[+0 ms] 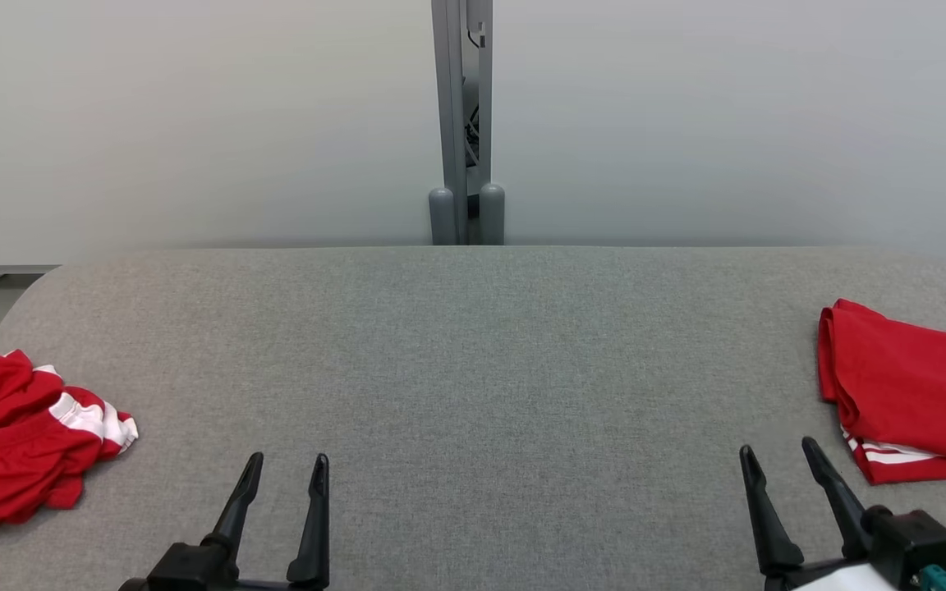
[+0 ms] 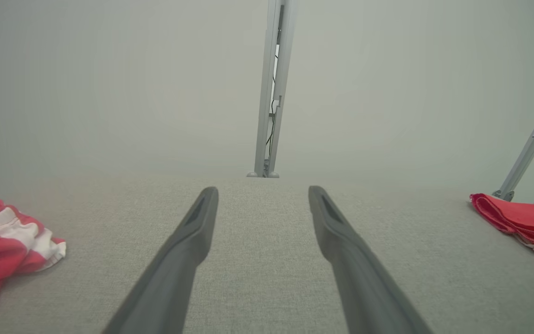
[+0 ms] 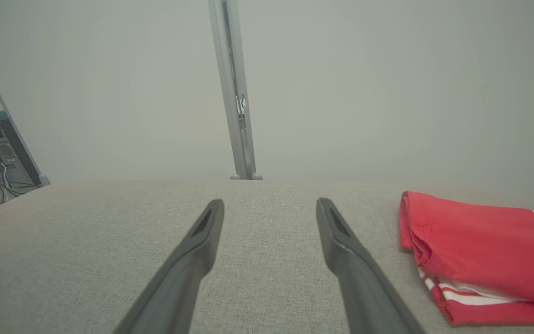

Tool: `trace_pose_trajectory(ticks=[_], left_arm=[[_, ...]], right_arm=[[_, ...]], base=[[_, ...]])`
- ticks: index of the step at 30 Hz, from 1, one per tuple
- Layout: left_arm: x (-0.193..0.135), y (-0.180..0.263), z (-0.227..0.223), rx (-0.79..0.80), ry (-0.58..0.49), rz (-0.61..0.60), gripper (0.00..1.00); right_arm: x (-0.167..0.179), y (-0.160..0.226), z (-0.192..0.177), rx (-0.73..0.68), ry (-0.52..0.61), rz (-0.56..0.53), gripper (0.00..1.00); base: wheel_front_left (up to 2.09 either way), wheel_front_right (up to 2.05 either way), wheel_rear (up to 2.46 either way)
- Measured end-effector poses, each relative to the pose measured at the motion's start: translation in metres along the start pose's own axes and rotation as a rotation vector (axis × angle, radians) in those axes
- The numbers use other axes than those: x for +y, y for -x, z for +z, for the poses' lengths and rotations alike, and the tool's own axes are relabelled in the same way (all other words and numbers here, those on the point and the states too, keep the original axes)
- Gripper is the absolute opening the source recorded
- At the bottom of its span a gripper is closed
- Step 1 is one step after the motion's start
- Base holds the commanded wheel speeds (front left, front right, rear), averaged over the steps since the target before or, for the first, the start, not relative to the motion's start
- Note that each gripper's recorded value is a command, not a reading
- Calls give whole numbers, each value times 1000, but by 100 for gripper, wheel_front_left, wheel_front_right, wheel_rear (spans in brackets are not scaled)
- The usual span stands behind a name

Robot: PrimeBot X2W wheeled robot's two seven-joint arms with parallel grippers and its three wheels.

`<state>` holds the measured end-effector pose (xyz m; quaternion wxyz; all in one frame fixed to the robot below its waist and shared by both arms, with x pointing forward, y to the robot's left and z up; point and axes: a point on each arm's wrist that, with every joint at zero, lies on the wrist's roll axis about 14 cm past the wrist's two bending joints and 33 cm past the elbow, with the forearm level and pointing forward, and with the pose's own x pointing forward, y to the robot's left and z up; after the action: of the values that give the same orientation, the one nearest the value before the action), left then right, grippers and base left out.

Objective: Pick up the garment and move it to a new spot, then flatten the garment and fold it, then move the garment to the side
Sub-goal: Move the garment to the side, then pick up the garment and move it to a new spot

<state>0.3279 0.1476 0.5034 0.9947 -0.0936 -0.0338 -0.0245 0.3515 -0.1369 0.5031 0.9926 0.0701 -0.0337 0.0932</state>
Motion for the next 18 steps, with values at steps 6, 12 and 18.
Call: trace_pose_trajectory(ticks=[6, 12, 18], left_arm=[[2, 5, 1, -4, -14, 1, 100], [2, 6, -1, 3, -21, -2, 100], [5, 7, 0, -1, -21, 10, 100]], right_arm=[[2, 12, -7, 18, -21, -4, 100], [3, 14, -5, 12, -31, -7, 100], [9, 9, -5, 11, -40, 14, 100]], base=[[0, 0, 0], [0, 0, 0], [0, 0, 0]])
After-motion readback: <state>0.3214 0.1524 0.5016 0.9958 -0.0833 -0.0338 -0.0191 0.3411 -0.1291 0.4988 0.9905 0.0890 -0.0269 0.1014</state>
